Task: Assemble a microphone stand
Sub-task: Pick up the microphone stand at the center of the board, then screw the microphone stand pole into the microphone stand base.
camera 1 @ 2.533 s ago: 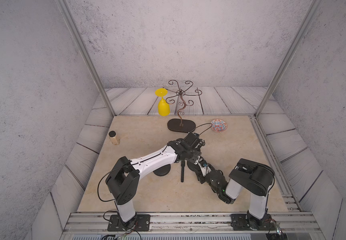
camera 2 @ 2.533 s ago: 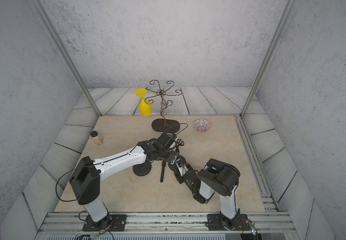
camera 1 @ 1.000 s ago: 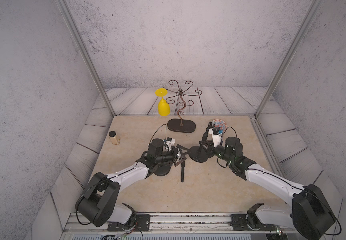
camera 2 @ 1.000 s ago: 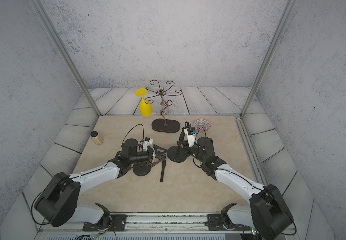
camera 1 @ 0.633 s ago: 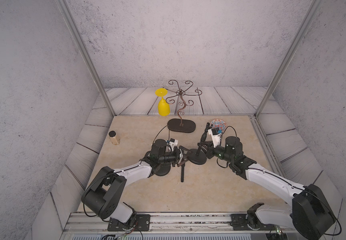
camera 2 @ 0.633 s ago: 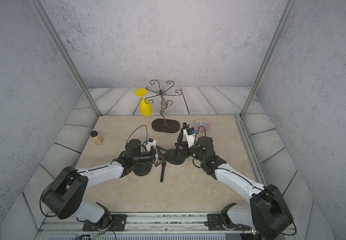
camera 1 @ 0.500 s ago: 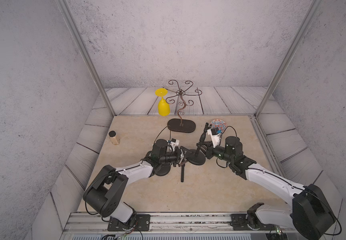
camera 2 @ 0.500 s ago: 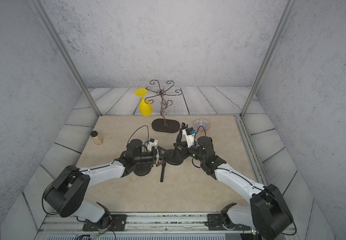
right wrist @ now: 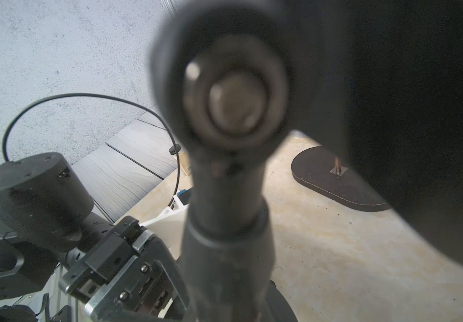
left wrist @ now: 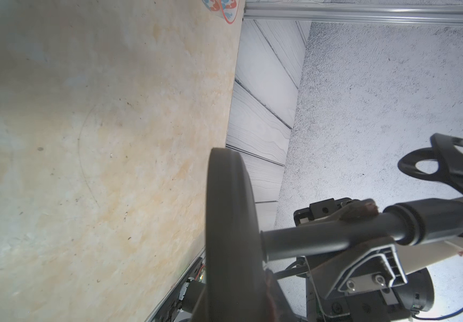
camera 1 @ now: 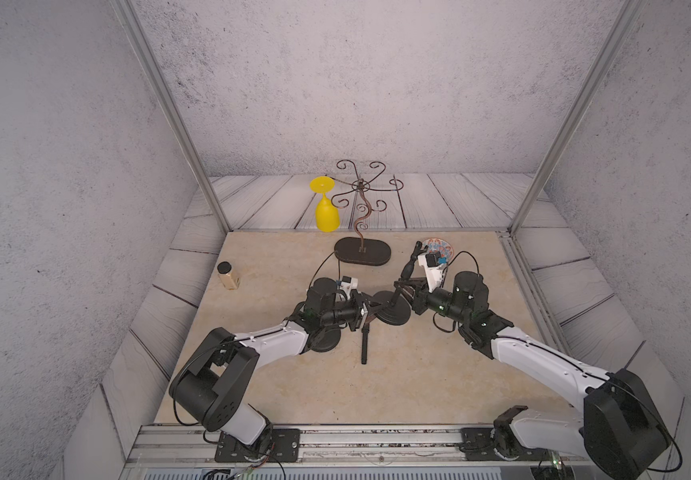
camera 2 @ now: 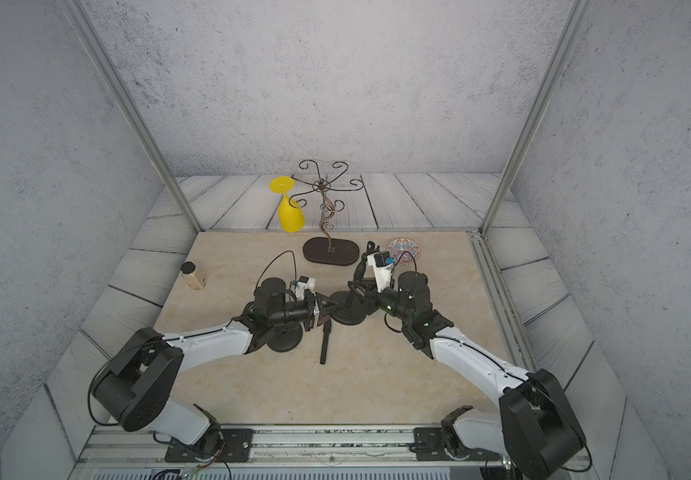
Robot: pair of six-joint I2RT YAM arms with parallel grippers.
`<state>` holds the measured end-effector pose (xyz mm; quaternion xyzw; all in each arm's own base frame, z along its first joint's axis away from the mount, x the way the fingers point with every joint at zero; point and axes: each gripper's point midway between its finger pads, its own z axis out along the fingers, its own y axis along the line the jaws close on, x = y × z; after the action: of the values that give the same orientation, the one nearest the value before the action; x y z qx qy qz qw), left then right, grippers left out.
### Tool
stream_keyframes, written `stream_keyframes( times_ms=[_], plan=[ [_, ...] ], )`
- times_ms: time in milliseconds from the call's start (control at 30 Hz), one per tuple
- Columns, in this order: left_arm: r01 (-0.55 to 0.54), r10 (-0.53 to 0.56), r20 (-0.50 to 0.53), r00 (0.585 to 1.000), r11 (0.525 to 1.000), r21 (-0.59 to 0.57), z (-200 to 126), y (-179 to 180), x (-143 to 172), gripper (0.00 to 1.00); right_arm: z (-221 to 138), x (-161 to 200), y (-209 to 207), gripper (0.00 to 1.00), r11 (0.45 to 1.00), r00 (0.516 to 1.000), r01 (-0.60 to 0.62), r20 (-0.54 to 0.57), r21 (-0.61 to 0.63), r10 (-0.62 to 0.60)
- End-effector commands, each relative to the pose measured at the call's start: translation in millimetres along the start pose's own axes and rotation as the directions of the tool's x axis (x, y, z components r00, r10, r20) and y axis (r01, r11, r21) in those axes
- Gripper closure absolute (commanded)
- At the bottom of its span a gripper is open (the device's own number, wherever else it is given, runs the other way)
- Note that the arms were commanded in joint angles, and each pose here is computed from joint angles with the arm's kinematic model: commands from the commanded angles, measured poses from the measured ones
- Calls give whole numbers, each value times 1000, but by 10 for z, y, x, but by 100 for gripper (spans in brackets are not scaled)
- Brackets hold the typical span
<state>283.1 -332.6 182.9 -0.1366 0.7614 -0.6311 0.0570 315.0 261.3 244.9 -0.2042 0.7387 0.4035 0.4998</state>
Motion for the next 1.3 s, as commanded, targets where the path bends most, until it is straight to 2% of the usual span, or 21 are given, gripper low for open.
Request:
stream_keyframes(
  times_ms=[0,100,200,267,333,433,500,533,567,600,633,733,867,967,1033,1167,1267],
  plan=[
    [-65,62,25,998,986,150,30,-385,49,97,-74,-174,164,100,999,997,-12,73,-45,15],
    [-68,54,87,995,983,170,36,-478,19,100,-62,-181,62,100,998,991,-61,118,29,57],
    [-94,70,148,986,983,160,56,-549,-2,100,-24,-174,-40,100,979,981,-122,170,165,93],
    [-108,78,189,979,982,153,59,-575,-29,100,-4,-161,-118,100,943,973,-171,197,285,117],
    [-114,77,231,970,982,151,49,-579,-71,100,-8,-116,-206,100,877,957,-259,232,405,175],
    [-128,83,277,957,981,146,27,-588,-128,100,51,-84,-181,100,830,936,-333,266,447,232],
    [-123,77,294,953,982,143,17,-578,-157,100,114,-114,-84,100,850,937,-322,269,417,223],
    [-121,72,303,950,982,148,7,-579,-172,100,125,-128,-47,91,861,940,-311,261,402,218],
    [-125,71,310,948,980,158,-5,-597,-178,100,124,-150,0,70,875,947,-290,249,388,203],
    [-125,68,313,947,978,167,-15,-606,-179,100,105,-166,50,54,893,957,-254,231,372,176],
    [-120,62,315,947,978,170,-24,-603,-185,100,67,-181,91,44,906,965,-222,218,361,149],
    [-108,49,314,948,979,173,-47,-593,-178,100,-84,-144,176,33,935,983,-122,169,333,68],
    [-87,25,310,950,978,190,-81,-626,-168,100,-214,18,265,29,975,996,-19,89,224,-1],
    [-63,0,290,957,976,207,-116,-664,-136,100,-293,61,232,32,995,997,-40,75,91,33],
    [-42,-20,276,961,975,217,-145,-679,-106,100,-333,27,186,36,999,995,-50,91,3,49],
    [-9,-49,250,967,974,226,-201,-707,-47,100,-293,12,262,42,989,998,30,59,-147,-22],
    [2,-55,232,971,975,221,-232,-711,-17,100,-218,2,293,46,976,997,67,39,-209,-61]
  ],
)
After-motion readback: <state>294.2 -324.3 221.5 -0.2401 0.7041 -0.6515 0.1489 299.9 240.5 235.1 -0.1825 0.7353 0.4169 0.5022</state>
